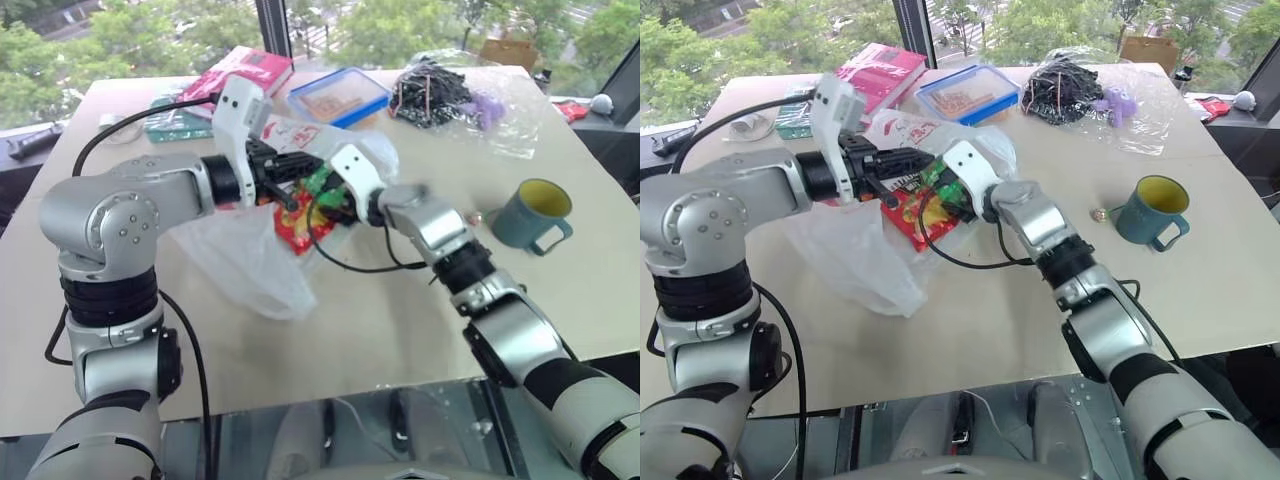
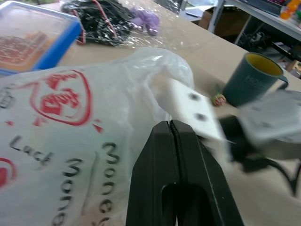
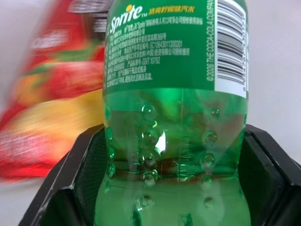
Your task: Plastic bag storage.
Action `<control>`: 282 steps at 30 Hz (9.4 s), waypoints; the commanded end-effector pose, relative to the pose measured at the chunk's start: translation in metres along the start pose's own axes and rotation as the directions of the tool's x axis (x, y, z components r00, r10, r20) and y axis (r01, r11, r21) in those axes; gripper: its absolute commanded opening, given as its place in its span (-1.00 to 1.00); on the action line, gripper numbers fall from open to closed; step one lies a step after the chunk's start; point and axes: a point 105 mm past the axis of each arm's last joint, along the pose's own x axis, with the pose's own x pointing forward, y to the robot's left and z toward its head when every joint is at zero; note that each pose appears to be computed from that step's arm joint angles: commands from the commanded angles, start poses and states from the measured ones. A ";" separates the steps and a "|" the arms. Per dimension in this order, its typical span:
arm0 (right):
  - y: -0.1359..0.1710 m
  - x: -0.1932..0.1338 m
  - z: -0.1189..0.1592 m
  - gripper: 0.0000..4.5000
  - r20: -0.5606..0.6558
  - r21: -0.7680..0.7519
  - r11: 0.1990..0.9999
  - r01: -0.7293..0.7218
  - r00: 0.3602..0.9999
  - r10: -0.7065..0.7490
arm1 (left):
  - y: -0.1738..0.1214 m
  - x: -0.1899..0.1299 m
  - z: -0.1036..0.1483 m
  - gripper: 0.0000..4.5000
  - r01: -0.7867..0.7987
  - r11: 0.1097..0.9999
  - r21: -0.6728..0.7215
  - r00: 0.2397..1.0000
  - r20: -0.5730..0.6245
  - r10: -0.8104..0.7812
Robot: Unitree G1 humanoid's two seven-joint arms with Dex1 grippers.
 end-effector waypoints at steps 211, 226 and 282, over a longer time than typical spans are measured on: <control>-0.113 -0.201 -0.122 1.00 -0.113 0.249 0.706 0.663 0.744 -0.659 | -0.007 -0.007 0.017 -0.98 -0.410 0.674 0.614 0.850 0.526 0.038; -0.117 -0.183 -0.137 1.00 -0.112 0.262 0.699 0.665 0.740 -0.663 | -0.027 -0.028 -0.002 -0.98 -0.138 0.870 0.474 0.894 0.437 -0.096; -0.033 -0.085 -0.006 -0.74 0.308 0.207 0.971 -0.123 0.950 0.055 | -0.028 -0.044 0.010 -1.00 -0.173 0.892 0.417 0.865 0.498 -0.065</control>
